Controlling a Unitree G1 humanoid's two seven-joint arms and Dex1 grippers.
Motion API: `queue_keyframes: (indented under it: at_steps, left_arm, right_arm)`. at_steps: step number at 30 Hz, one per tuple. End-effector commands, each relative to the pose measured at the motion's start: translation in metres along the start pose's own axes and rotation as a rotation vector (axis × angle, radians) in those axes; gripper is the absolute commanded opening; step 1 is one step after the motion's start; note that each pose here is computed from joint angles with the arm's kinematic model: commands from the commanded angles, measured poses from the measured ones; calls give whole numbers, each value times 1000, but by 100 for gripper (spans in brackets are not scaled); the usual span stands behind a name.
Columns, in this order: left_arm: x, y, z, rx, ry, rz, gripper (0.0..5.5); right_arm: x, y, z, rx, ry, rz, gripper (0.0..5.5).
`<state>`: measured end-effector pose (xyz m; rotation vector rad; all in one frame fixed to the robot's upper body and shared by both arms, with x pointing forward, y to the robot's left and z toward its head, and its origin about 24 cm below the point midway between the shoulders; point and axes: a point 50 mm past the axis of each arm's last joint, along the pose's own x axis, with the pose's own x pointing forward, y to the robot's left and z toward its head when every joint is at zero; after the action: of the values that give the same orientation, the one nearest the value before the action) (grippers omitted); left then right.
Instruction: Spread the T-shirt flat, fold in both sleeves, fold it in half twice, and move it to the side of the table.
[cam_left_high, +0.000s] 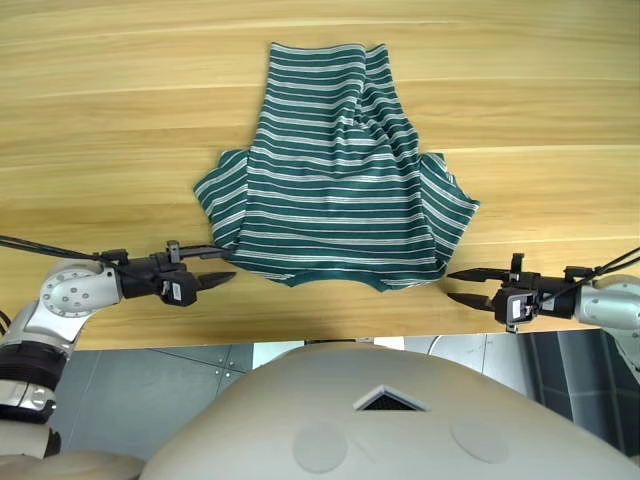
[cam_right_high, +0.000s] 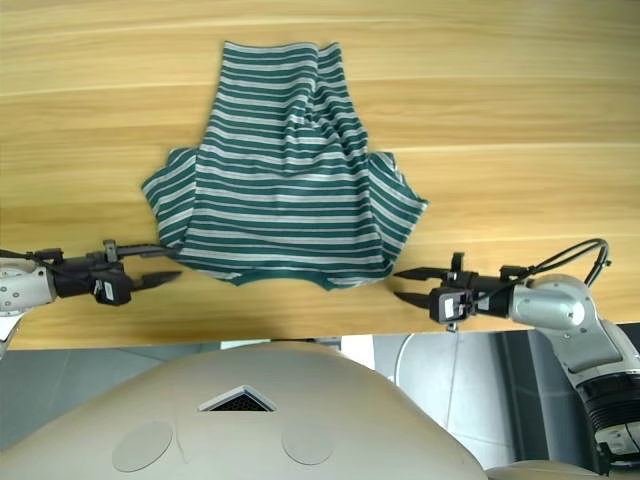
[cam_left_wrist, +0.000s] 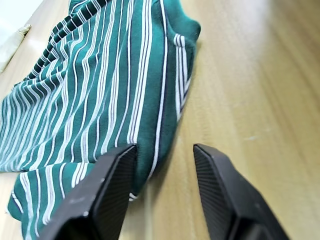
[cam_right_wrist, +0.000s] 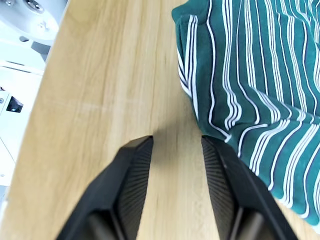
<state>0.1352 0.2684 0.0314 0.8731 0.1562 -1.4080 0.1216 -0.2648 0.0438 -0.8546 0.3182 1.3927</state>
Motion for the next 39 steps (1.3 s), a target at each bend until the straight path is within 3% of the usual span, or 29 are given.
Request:
queue_keyframes:
  at_steps: [1,4,5,8,12,16,19,22,24,27,33,39]
  left_arm:
    - [-15,7,14,-10,-81,26,271]
    - [-35,44,28,9,-217,229,315]
    - [-40,55,31,23,-247,297,326]
    - [-48,85,21,66,-214,428,282]
    - [-27,113,-4,133,-41,433,205]
    - [0,121,-26,177,124,359,141]
    - [15,110,-39,173,189,238,93]
    - [17,90,-48,148,231,82,30]
    - [14,82,-52,137,253,21,1]
    - [11,77,-54,143,288,-31,1]
    - [1,78,-59,200,396,-75,1]
    - [5,82,-58,232,399,-49,1]
  right_arm:
    - [-28,-12,6,-30,-3,-74,242]
    - [-52,-51,24,-81,-135,-282,290]
    - [-56,-64,25,-98,-150,-339,265]
    - [-51,-104,15,-96,-90,-492,216]
    - [-15,-161,5,-134,19,-632,132]
    - [21,-212,8,-168,84,-750,60]
    - [46,-238,11,-156,124,-775,6]
    - [68,-260,19,-113,160,-786,0]
    - [81,-270,27,-100,177,-774,0]
    - [97,-276,35,-76,196,-738,0]
    - [133,-263,32,9,266,-615,0]
    - [151,-245,24,132,262,-553,0]
